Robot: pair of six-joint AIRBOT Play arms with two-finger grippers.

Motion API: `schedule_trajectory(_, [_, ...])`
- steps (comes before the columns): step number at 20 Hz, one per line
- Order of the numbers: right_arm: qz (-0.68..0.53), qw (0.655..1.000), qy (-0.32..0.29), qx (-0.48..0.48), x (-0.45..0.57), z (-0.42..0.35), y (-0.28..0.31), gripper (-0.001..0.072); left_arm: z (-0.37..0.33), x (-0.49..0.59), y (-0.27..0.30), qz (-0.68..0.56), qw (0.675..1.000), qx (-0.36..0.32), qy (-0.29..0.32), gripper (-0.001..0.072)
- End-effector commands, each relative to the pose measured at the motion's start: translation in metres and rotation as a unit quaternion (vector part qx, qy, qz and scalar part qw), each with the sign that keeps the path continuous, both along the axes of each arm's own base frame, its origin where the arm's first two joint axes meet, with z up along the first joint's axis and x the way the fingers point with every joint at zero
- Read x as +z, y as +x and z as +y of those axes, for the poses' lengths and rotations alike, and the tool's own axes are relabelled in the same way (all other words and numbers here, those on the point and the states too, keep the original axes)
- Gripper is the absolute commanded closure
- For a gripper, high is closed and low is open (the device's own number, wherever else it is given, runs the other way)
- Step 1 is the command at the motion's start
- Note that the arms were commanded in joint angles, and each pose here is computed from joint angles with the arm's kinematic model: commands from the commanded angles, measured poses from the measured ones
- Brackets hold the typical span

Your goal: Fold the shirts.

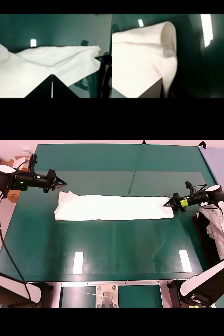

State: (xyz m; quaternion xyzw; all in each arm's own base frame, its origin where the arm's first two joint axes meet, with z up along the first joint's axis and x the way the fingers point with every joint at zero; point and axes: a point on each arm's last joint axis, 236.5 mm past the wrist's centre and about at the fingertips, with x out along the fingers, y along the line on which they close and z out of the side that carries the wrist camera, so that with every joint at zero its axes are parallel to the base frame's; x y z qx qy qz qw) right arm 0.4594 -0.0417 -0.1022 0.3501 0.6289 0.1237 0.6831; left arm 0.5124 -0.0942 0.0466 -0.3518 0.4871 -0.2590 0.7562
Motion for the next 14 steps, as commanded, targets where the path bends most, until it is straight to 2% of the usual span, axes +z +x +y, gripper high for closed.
schedule_trajectory(1, [-0.010,1.000,-0.005,0.012,0.000,0.002,0.005,0.0691,-0.038,0.005,-0.009,-0.015,0.999,-0.048,-0.008,0.0686])
schedule_trajectory(5, [-0.034,0.999,-0.006,0.032,0.038,-0.003,0.013,0.0693,-0.137,-0.015,-0.015,-0.048,0.993,-0.102,0.029,0.0686])
schedule_trajectory(9, [-0.087,0.993,-0.020,0.076,0.121,0.008,0.013,0.0693,-0.270,-0.065,-0.043,-0.082,0.984,-0.149,0.055,0.0686])
schedule_trajectory(14, [-0.154,0.977,-0.009,0.147,0.229,0.057,-0.020,0.0692,-0.365,-0.117,-0.074,-0.061,0.989,-0.126,0.045,0.0687])
